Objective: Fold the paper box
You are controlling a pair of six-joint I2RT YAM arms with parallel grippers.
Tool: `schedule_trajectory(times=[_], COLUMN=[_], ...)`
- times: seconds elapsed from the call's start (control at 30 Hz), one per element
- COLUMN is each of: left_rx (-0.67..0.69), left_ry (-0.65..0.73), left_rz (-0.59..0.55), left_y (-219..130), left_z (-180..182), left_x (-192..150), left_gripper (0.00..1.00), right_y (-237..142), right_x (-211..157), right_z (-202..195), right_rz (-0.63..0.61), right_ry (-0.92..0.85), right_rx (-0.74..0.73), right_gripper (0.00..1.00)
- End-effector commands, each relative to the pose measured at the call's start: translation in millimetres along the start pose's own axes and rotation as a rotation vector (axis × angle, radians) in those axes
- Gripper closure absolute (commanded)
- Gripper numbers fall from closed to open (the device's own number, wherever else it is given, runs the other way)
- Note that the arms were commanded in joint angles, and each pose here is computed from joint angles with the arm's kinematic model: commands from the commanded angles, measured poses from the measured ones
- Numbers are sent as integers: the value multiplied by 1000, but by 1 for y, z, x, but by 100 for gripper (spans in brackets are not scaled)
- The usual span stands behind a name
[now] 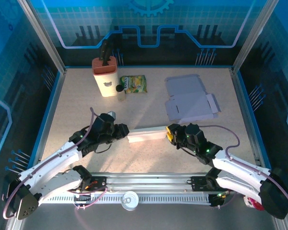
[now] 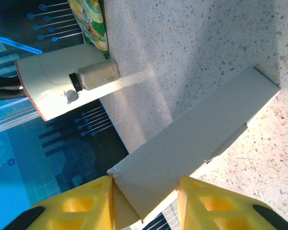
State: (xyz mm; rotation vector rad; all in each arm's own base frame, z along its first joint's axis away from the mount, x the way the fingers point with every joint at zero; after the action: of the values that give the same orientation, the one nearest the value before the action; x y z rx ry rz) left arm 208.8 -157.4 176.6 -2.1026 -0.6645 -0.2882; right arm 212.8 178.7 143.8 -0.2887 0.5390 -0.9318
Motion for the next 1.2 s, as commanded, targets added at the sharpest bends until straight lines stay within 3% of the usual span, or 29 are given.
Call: schedule_trajectory(times=[0.0, 0.67, 0.87, 1.17], left_rx=[-43, 23, 68, 76], left_ry=[-7, 100, 124, 114], left_rz=[21, 56, 59, 9], left_y=[4, 31, 40, 37], left_z=[-2, 27, 48, 59], left_x=[-3, -18, -30, -33], left_gripper=[65, 72, 79, 86], right_y=[3, 26, 34, 19], right_x=[16, 23, 25, 19], right_z=[-15, -7, -5, 20], right_rz=[-73, -69, -50, -41], right_ry=[-6, 25, 27, -108], right_rx=[-81, -142, -150, -94], right_gripper=[65, 66, 65, 56])
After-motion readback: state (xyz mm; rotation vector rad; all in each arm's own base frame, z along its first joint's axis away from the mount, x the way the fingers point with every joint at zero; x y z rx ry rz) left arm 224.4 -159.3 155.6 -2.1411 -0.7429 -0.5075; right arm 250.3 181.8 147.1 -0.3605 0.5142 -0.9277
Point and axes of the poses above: each hand's point on the last joint's axis, 136 mm out from that joint toward the fingers, its own y axis out along the fingers, its own z axis along the line the jaws close on, x = y × z, the point moved 4 cm from there along -y, back along the fingers, and after that the axes turned 7 degrees about y, right-handed, at the moved point
